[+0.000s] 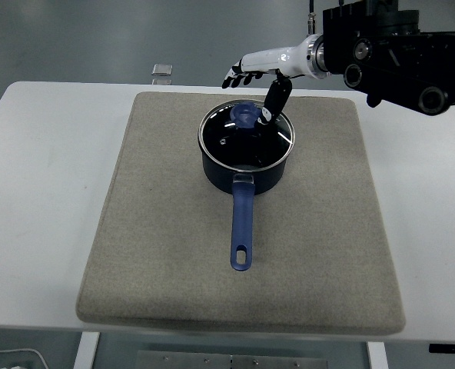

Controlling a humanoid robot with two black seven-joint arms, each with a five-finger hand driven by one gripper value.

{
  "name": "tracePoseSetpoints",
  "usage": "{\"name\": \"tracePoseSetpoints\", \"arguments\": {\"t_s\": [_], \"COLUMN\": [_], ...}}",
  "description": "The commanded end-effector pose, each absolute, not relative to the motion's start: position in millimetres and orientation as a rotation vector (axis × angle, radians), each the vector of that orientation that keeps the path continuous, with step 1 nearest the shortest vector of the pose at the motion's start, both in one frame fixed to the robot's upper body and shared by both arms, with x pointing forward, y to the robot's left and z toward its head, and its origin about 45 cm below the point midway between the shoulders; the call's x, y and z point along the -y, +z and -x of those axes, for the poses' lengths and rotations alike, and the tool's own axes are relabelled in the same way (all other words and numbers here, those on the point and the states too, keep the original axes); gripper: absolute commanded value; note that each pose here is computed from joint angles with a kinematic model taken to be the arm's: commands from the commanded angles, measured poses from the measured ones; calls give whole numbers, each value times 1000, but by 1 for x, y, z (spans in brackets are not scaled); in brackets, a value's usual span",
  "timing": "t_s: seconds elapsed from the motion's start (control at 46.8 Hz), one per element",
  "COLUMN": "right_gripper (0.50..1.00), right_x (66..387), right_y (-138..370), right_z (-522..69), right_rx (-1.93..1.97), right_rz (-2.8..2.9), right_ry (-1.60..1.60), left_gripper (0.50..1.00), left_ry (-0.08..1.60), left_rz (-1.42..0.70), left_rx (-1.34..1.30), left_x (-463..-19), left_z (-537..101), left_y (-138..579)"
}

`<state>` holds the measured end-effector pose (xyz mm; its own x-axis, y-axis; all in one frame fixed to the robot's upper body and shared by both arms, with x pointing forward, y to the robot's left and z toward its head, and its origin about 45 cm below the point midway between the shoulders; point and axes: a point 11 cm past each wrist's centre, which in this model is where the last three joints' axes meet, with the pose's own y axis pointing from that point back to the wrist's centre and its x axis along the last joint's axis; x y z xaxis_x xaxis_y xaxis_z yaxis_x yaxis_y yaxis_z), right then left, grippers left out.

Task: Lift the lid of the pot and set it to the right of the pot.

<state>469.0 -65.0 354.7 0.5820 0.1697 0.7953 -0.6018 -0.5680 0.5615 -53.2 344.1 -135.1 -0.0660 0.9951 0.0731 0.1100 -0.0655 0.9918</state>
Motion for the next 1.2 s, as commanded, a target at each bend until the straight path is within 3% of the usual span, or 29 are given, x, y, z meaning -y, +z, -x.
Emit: {"name": "tracePoseSetpoints", "arguments": {"t_s": [0.0,0.47,0.748,0.962,1.175], "right_gripper": [907,893,797,764,764], "right_x": [65,61,54,55,56], "right_y": [353,342,338,339,339], "right_z": [-470,-467,-464,-464,-465], "right_rx": [342,306,279,277,282], "right_rz": [-1895,-1876,-1878,-1874,-1872], "right_ry": [1103,1118,1121,1118,1117], "left_gripper": [1000,1000,1000,1000,1000], "left_ry": [1259,1259,1259,1259,1259], "left_rz": [-1307,-1307,-1307,-1307,-1307], "left_rx": [-1307,-1307,-1307,-1307,-1307], "left_x": [-344,-344,-344,-344,-344], "left_z": [53,53,53,53,53], "left_y": [-135,-135,-135,-135,-135]}}
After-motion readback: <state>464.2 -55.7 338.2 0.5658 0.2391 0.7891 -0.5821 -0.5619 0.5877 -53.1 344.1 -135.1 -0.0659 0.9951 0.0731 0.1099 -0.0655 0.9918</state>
